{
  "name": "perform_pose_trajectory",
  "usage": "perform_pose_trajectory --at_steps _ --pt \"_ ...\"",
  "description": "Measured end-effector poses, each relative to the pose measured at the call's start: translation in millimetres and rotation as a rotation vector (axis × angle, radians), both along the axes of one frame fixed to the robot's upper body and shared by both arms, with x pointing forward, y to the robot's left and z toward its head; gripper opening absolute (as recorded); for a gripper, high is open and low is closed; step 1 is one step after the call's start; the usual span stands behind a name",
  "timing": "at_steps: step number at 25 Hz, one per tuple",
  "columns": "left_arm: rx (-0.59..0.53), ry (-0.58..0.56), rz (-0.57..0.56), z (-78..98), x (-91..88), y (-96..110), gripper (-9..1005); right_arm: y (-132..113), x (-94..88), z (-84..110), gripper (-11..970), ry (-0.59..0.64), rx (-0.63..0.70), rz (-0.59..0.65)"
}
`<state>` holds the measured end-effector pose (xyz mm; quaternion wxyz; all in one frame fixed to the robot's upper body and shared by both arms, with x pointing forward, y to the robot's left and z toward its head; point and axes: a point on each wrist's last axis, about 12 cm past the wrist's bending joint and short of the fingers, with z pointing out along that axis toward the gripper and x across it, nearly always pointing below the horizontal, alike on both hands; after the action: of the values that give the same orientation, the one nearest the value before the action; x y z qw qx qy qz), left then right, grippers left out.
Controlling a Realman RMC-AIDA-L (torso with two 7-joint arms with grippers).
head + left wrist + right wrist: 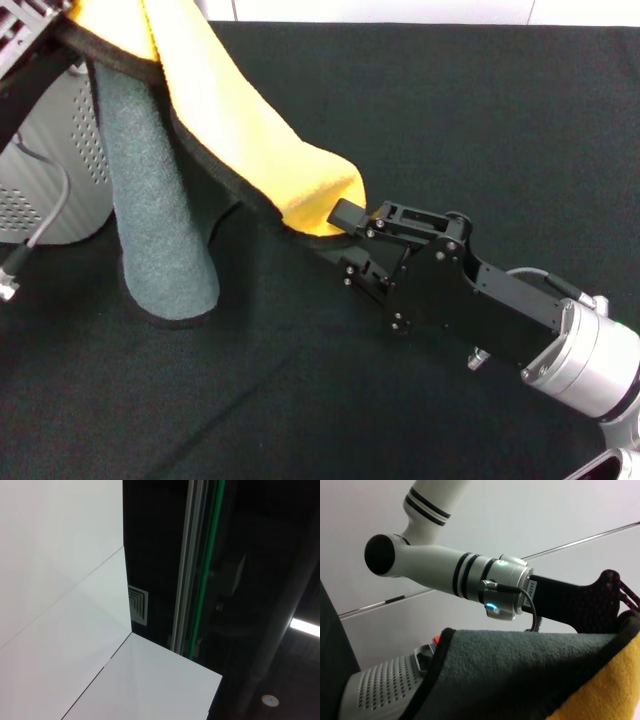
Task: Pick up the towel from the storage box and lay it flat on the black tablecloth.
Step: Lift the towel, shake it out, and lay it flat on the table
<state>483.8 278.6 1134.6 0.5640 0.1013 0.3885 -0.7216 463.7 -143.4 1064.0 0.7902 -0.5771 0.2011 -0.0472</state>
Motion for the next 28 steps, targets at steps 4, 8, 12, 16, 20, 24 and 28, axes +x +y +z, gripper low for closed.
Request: perform_pose_trajectory --at_steps 4,8,12,16,20,24,28 --pt "-0.001 0.005 0.002 -1.2 -1.1 0 23 0 0.6 0.8 259 0.000 0.008 -0.006" --pt "0.000 0.009 0.003 -2.4 -2.3 0 23 0 1.2 3.2 158 0.007 0.029 -0.011" --pt "0.007 0.012 0.009 -4.6 -3.9 0 23 1 -1.4 4.9 53 0.040 0.065 -0.015" --pt "0.024 0.006 0.012 -5.9 -5.0 0 23 -2 -1.6 8.4 -1 0.133 0.148 -0.006" --pt "0.027 0.006 0.015 -6.1 -5.6 1 24 -8 -2.9 9.9 -1 0.229 0.228 0.023" --pt "0.032 0.007 0.020 -6.2 -6.2 4 24 -15 -3.4 8.2 -1 0.341 0.280 0.060" --pt "0.037 -0.001 0.026 -6.0 -6.0 4 24 -29 -5.0 5.2 -1 0.448 0.346 0.100"
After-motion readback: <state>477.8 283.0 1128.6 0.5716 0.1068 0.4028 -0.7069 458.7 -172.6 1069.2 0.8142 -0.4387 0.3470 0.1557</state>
